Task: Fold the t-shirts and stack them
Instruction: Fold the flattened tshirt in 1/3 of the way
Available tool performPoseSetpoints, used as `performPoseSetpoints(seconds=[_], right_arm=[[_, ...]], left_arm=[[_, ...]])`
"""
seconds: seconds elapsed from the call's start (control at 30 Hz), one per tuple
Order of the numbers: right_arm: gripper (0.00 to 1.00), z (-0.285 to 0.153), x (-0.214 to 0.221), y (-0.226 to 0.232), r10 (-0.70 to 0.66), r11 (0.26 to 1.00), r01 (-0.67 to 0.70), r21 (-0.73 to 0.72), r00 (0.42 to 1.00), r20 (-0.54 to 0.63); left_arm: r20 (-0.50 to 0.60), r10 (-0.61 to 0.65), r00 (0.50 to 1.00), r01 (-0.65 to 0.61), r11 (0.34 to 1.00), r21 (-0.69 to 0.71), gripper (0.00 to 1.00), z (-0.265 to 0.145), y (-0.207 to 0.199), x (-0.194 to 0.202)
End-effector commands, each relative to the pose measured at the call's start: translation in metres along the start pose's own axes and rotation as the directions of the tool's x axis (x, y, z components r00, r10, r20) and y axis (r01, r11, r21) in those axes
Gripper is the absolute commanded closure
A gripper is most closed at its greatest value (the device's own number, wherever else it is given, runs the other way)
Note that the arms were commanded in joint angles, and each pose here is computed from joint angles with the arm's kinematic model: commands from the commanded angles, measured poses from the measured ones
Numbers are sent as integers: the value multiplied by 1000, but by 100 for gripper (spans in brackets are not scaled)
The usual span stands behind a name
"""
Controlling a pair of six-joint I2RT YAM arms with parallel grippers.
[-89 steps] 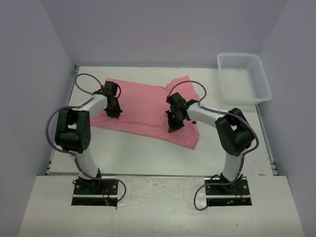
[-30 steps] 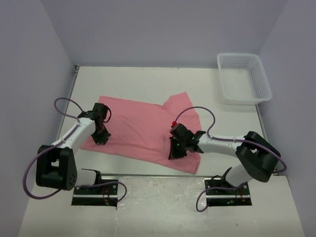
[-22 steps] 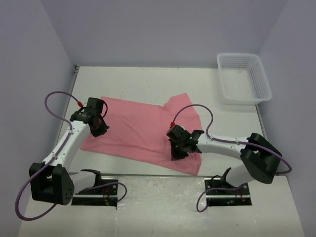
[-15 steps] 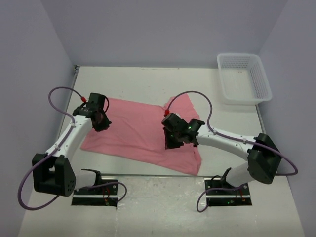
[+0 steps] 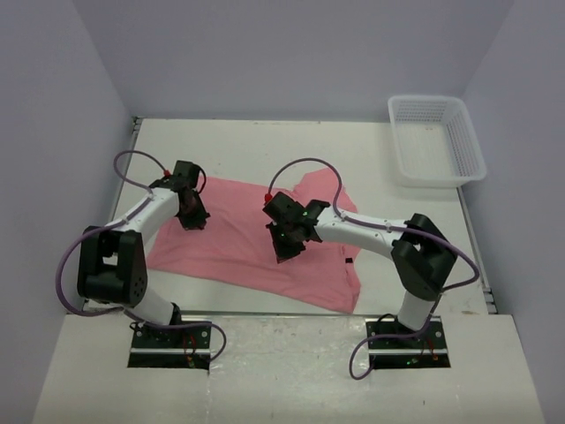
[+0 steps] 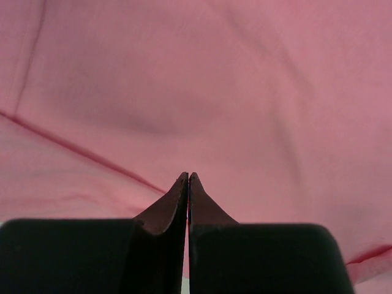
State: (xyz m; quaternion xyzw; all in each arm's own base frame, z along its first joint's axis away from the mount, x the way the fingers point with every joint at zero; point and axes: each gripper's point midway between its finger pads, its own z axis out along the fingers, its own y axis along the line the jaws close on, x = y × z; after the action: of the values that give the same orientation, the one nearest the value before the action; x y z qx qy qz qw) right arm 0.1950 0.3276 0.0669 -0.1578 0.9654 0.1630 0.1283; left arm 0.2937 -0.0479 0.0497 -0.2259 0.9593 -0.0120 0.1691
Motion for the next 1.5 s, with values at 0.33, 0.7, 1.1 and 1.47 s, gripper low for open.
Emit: performPoseSetpoints(seconds=[0.33,0.7,1.1,1.47], right_arm=[[100,25,-32,72,-168,967,159,-198,985,-32],[100,54,-20,98,-207,945,173,-277,974,-97],[100,79,0,115,-239,937,185,-297,958,-158],[100,78,47,126,-272,932,203,-298,939,-211]], left_arm=[[133,19,991,-25,999,43,100,-11,-26,-54],[174,-16,985,17,1000,-4,100,-17,-21,-81],[193,-29,981,33,999,-19,100,-20,-13,-98],[201,-40,979,46,999,-25,100,-25,-3,-96]])
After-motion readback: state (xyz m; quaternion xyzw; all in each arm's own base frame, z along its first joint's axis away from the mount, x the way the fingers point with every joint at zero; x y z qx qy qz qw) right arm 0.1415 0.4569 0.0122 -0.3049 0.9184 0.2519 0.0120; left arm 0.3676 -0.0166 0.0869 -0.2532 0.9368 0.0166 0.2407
